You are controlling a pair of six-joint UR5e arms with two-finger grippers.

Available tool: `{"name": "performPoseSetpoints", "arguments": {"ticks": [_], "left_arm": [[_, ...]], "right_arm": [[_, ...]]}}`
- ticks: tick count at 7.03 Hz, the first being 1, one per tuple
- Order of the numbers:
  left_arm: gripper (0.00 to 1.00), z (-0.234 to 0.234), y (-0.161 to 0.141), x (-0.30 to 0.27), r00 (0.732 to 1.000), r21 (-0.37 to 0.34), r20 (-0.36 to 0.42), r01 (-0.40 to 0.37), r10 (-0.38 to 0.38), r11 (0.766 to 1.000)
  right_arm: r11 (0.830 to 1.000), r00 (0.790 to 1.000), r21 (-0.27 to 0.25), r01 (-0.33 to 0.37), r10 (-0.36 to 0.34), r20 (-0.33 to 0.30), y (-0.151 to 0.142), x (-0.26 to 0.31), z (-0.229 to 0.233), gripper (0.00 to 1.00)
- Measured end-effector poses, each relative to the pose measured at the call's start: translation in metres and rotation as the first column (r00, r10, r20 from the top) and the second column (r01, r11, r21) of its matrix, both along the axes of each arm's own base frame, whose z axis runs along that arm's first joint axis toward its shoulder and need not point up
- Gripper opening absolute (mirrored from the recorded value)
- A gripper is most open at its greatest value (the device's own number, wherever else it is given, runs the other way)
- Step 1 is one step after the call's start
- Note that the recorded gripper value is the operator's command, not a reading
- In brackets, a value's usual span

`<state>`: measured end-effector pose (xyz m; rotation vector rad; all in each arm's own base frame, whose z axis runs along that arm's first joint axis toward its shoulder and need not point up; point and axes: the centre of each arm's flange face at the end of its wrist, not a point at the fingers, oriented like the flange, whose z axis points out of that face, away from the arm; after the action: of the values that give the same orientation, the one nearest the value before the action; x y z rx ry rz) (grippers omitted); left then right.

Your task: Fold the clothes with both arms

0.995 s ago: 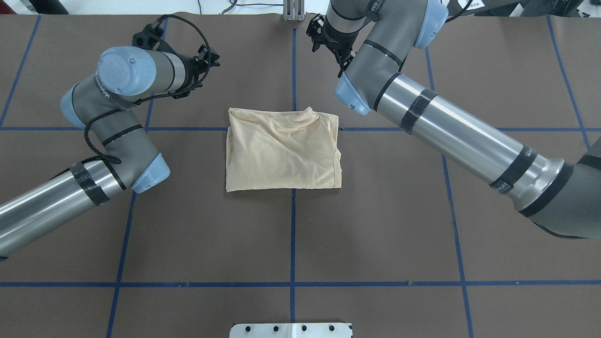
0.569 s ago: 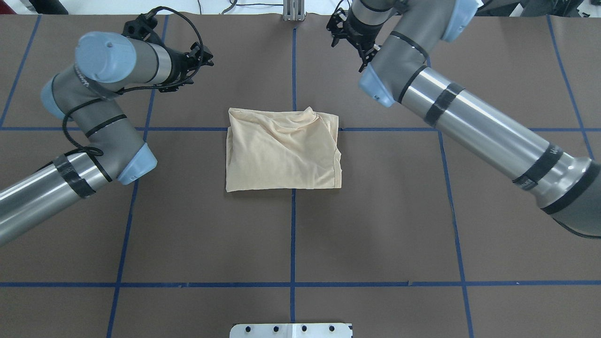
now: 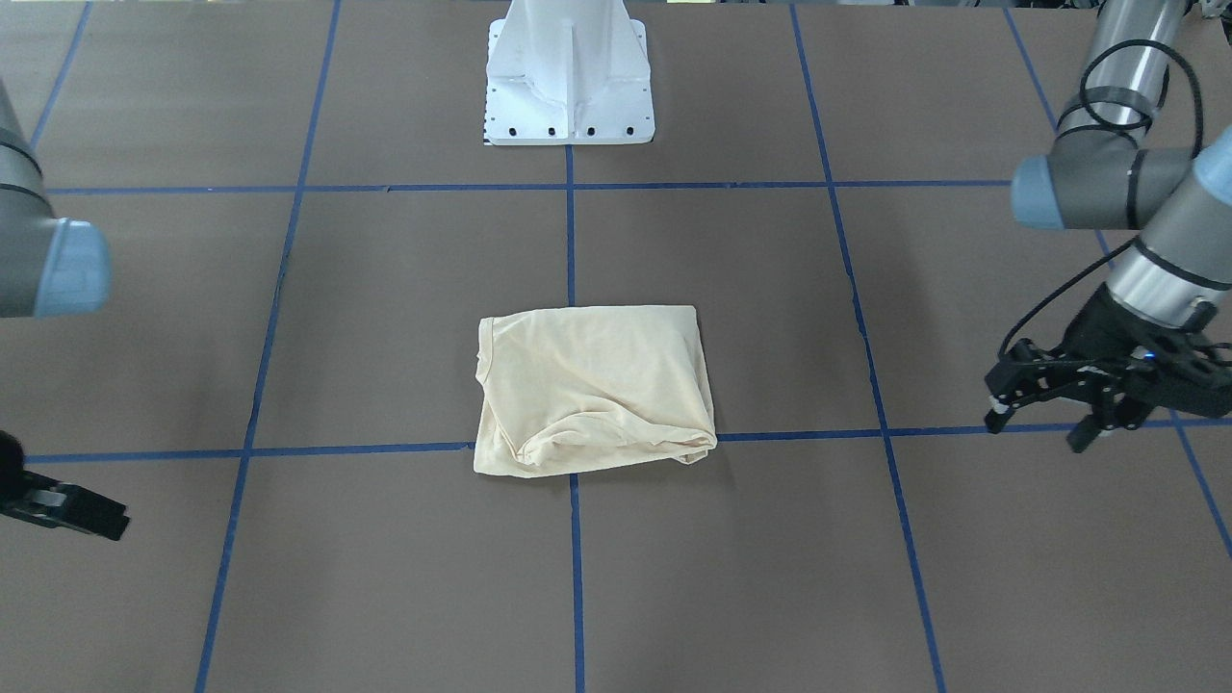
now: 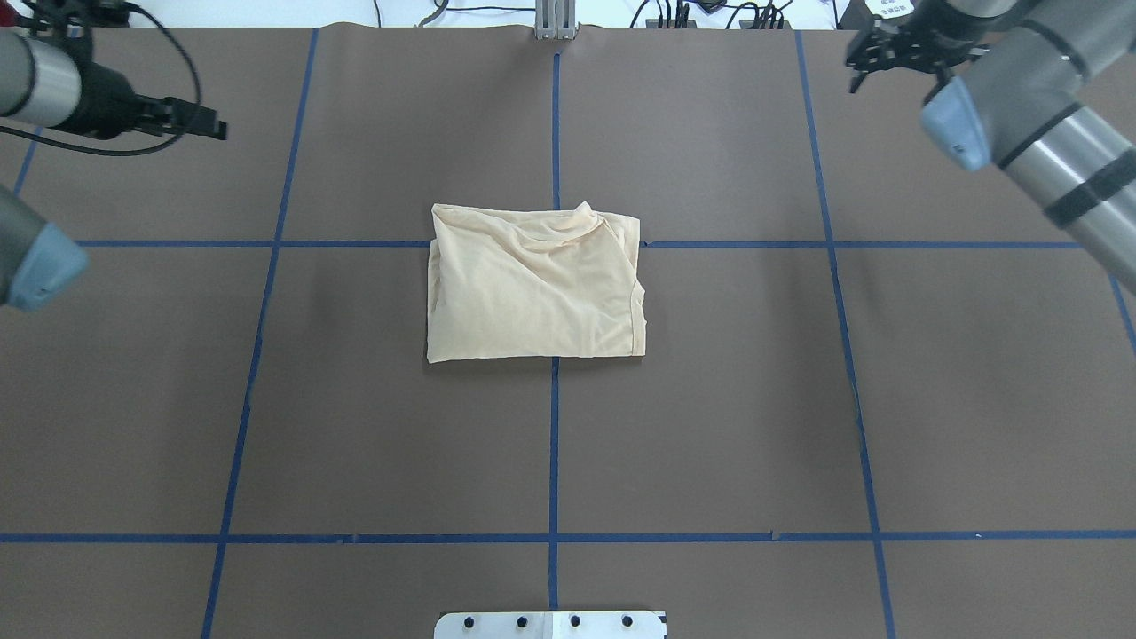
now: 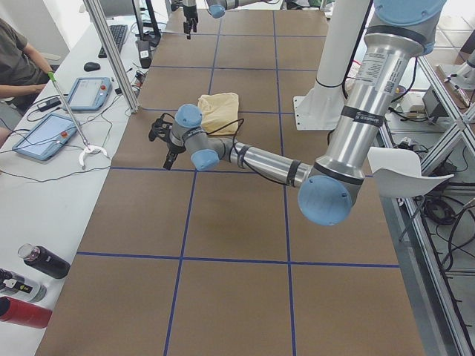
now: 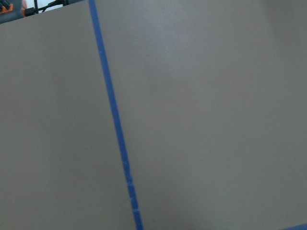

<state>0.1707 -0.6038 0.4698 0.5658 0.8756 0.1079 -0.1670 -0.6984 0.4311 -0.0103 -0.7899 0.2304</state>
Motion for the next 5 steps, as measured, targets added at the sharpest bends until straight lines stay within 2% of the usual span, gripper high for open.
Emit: {"name": "performPoseSetpoints", "arguments": {"ticks": [1,2,4,5], "left_arm": [[0.99,0.04,0.009,-0.055,0.994,0.08,0.107,-0.046,0.037,0.996],[0.99,0.073,0.02,-0.102,0.979,0.116,0.194,-0.088,0.064,0.989],[0.99,0.116,0.036,-0.187,0.945,0.083,0.295,-0.171,0.14,0.982],[0.99,0.13,0.045,-0.221,0.934,0.06,0.307,-0.214,0.186,0.975]], "right_arm": [[0.997,0.998,0.043,0.06,-0.059,-0.019,0.01,0.053,0.042,1.0],[0.99,0.992,0.072,0.124,-0.121,-0.045,0.023,0.098,0.078,1.0],[0.966,0.971,0.112,0.234,-0.227,-0.076,0.062,0.176,0.147,1.0],[0.96,0.968,0.128,0.25,-0.242,-0.074,0.081,0.203,0.166,1.0]]}}
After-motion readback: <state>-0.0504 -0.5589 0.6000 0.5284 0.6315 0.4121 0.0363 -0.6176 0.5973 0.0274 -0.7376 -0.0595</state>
